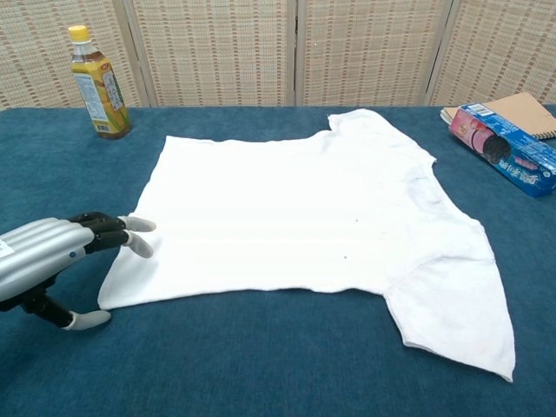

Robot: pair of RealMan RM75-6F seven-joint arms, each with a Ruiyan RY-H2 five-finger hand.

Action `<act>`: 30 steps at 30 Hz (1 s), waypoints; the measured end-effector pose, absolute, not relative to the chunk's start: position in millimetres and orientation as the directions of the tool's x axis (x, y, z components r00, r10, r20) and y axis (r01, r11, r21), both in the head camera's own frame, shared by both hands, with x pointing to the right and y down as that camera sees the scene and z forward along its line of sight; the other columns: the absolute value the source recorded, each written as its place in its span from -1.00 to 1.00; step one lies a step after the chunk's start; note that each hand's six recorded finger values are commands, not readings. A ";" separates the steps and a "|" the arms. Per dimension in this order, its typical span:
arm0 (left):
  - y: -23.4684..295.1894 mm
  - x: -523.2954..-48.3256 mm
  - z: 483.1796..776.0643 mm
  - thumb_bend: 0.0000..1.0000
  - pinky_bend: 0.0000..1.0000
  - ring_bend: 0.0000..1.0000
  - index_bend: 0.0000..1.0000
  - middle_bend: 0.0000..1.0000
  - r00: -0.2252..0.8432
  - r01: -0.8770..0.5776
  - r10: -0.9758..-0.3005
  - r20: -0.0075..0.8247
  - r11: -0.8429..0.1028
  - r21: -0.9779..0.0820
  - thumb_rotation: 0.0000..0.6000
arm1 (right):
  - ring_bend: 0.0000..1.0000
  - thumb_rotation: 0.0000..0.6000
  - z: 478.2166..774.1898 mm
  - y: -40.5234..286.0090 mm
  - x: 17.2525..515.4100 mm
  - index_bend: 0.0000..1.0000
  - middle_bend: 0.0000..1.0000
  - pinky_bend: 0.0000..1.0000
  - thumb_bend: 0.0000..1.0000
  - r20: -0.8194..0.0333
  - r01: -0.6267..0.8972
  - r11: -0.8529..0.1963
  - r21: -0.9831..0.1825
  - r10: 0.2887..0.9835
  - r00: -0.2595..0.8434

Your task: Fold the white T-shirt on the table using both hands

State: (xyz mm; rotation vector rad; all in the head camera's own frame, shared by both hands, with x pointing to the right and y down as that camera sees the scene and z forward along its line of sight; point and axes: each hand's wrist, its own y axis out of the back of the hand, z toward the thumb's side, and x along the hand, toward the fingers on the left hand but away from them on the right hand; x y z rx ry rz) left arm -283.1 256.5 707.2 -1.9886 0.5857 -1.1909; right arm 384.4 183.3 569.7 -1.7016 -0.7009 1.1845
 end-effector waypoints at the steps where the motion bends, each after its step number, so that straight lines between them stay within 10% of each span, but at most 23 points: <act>1: 256.2 -282.2 708.1 -0.51 -0.85 -0.68 -0.39 -0.78 0.466 -0.011 -0.692 0.551 -0.627 -0.779 1.00 | -0.42 1.00 569.7 183.5 384.8 -0.31 -0.35 -0.34 -0.42 -0.404 -0.048 -0.418 -0.907 0.835 0.375; 30: 242.2 -284.1 713.1 -0.29 -0.80 -0.57 -0.12 -0.65 0.448 -0.064 -0.740 0.501 -0.586 -0.808 1.00 | -0.43 1.00 574.6 183.4 388.4 -0.31 -0.35 -0.33 -0.42 -0.412 -0.041 -0.428 -0.903 0.835 0.363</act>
